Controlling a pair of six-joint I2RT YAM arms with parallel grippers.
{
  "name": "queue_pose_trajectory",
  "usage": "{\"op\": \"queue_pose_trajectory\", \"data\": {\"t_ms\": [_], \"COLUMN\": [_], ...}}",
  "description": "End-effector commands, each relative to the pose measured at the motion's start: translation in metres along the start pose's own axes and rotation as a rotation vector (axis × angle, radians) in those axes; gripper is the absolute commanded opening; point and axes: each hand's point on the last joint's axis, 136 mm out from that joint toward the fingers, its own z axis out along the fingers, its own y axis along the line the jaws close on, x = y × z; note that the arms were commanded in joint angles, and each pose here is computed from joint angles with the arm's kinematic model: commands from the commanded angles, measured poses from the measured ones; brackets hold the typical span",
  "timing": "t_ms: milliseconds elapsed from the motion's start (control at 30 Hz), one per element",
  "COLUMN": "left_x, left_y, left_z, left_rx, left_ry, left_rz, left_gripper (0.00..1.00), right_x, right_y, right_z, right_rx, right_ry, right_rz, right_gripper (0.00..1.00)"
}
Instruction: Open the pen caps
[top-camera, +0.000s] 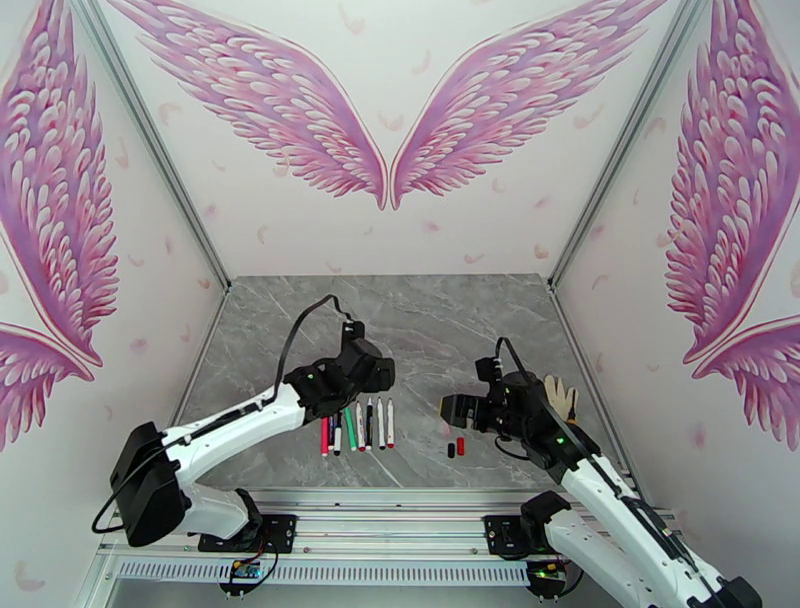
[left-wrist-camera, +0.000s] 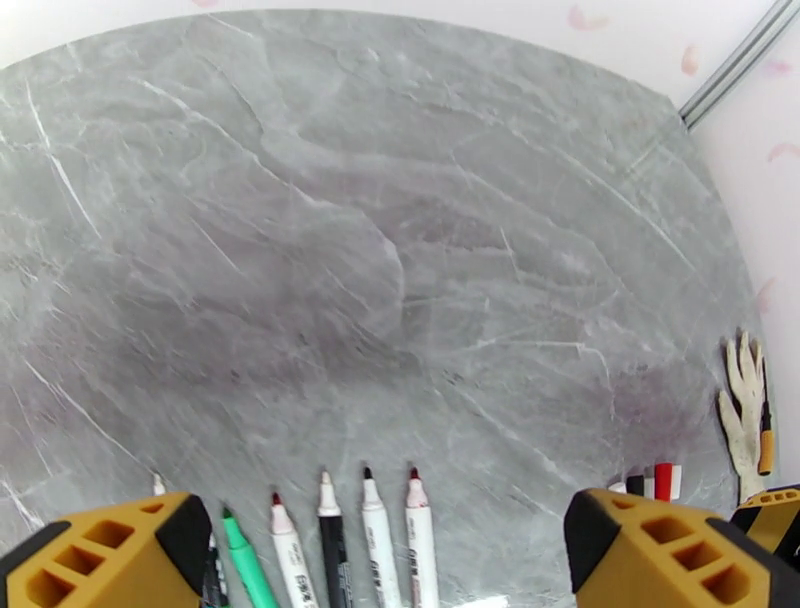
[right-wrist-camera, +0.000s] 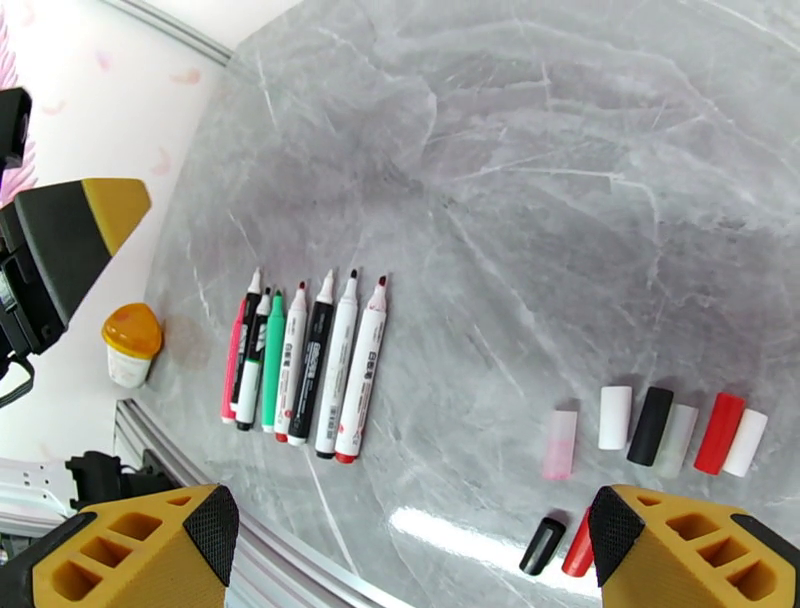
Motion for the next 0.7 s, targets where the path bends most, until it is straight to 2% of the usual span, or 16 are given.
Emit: {"op": "queue_pose_trajectory", "data": {"t_ms": [0, 200, 367, 467, 533, 667], "left_x": [-0.019, -0.031, -0.041, -0.045, -0.045, -0.042], "left_y": [0.009, 0.053, 0.108, 0.139, 0.145, 0.168], "left_z": [-0.014, -0.031, -0.043, -0.049, -0.048, -0.048], "left_rx": [0.066, 0.048, -0.086, -0.146, -0.134, -0.182], "left_ry": [-0.084, -0.176, -0.22, -0.263, -0.309, -0.375], "left_rz": [0.03, 0.06, 0.065, 0.016, 0.046, 0.018], "left_gripper": [0.99, 0.99, 0.99, 0.99, 0.99, 0.99], "right_x": [-0.015, -0.037, -0.056, -0.067, -0.074, -0.085], "right_y": [-0.002, -0.009, -0.017, -0.023, -0.027, -0.034], "right_z": [-0.01, -0.027, -0.033, -0.034, -0.034, -0.037], "right_rx": [0.066, 0.163, 0.234, 0.277, 0.294, 0.345], "right_ry": [-0.047, -0.138, -0.21, -0.267, -0.311, -0.377], "right_rz": [0.014, -0.019, -0.037, -0.067, -0.087, -0.117], "right_gripper": [0.99, 0.99, 0.99, 0.99, 0.99, 0.99]}}
